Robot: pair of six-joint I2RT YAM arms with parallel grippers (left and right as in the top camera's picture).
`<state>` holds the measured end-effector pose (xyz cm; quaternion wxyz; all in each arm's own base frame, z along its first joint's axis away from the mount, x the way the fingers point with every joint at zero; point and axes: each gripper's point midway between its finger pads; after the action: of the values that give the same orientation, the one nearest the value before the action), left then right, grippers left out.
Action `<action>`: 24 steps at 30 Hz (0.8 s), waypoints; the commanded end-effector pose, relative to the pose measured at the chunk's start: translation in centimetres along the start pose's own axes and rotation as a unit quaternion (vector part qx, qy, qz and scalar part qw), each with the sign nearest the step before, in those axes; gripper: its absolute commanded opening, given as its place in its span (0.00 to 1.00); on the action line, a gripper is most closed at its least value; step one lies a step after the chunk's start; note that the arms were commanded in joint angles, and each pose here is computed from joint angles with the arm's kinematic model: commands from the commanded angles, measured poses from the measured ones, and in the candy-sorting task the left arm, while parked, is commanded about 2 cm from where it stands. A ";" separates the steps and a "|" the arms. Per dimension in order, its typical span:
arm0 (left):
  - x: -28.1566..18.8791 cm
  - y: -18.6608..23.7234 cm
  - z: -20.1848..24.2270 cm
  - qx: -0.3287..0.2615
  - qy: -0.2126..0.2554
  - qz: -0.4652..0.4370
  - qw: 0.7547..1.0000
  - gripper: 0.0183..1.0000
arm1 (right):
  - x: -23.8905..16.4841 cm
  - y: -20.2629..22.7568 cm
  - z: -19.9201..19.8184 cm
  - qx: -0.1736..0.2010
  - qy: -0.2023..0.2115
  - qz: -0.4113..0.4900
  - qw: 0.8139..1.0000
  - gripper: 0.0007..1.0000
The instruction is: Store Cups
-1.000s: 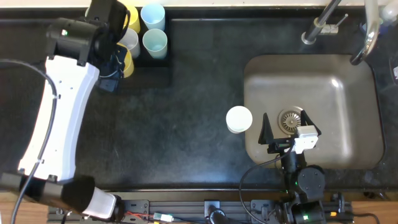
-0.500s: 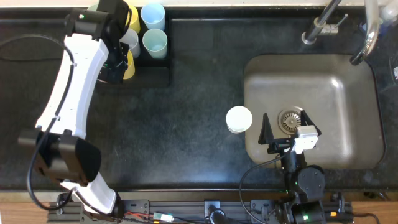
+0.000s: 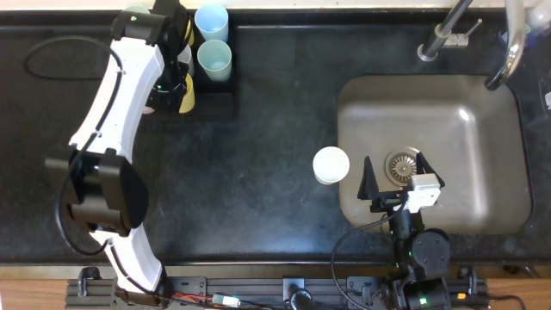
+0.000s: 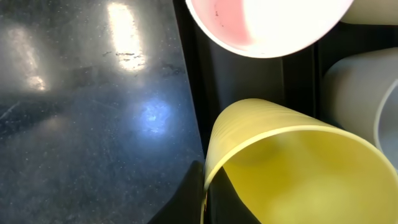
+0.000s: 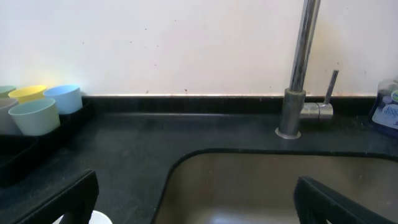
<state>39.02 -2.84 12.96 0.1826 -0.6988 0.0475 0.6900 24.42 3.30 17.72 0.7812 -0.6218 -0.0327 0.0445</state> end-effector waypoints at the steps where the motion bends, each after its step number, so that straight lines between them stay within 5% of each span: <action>1: 1.0 -0.5 0.0 -0.015 -0.011 -0.006 1.000 0.02 | 0.0 0.3 -0.1 0.000 0.001 -0.001 1.000 1.00; 24: 3.3 -1.3 -0.2 -0.024 -0.032 -0.005 0.999 0.02 | 0.0 0.3 -0.1 0.000 0.001 -0.001 1.000 1.00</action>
<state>39.81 -1.64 10.75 0.1722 -0.6887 0.0372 0.7033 24.42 3.31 17.73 0.7814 -0.6216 -0.0330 0.0445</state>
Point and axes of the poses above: each gripper's point midway between its finger pads, its own x axis out along the fingers, its own z axis along the line the jaws close on, y = z × x, and after that the axes turned 9 degrees about x, right-handed
